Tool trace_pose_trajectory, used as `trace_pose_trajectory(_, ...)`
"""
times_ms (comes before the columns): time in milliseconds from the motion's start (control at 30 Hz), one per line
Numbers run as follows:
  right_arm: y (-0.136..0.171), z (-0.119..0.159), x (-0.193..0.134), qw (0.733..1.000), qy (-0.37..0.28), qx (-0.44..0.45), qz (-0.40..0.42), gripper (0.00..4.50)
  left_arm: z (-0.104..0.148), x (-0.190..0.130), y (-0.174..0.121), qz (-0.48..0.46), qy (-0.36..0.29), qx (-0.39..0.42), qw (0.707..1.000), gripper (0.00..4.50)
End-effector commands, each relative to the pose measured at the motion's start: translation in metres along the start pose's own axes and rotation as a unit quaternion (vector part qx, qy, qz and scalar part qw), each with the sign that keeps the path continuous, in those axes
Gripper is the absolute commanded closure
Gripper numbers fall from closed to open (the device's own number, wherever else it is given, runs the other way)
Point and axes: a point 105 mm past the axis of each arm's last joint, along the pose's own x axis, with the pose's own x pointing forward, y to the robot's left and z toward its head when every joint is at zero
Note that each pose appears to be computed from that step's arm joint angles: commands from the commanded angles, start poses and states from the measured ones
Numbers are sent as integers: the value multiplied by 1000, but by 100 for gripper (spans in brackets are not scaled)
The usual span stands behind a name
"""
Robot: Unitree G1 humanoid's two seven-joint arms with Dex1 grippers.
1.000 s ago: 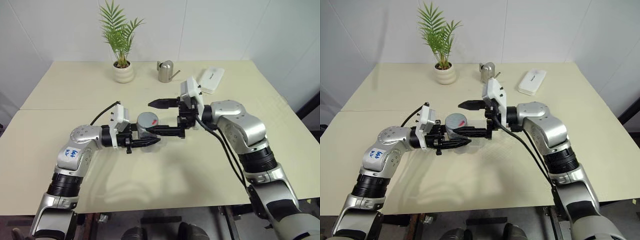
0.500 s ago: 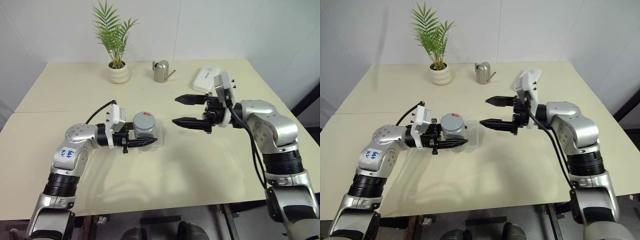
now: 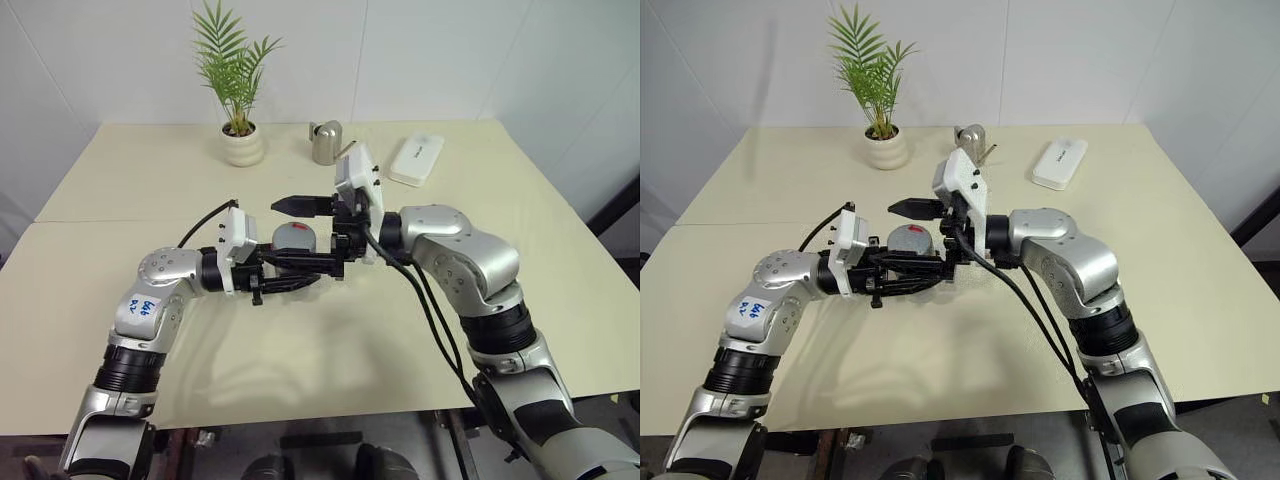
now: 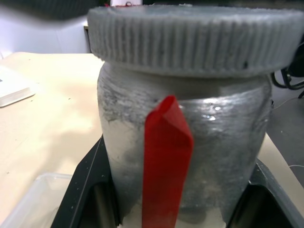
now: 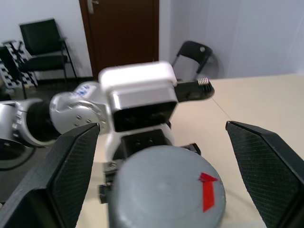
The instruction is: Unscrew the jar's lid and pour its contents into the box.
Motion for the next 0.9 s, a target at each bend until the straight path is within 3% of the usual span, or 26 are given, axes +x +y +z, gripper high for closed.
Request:
trace_pose_trajectory(33, -5, 12, -1, 999, -14, -31, -10, 3, 12, 1, -2, -4, -11, 24, 1000, 252)
trace_pose_trajectory(300, -17, 8, -19, 999, -11, -28, -29, 3, 12, 0, -3, -1, -10, 23, 1000, 252)
trace_pose_trajectory(900, -11, -2, -50, 1000, -1, 0, -15, 3, 10, -3, -2, 8, -10, 21, 1000, 252)
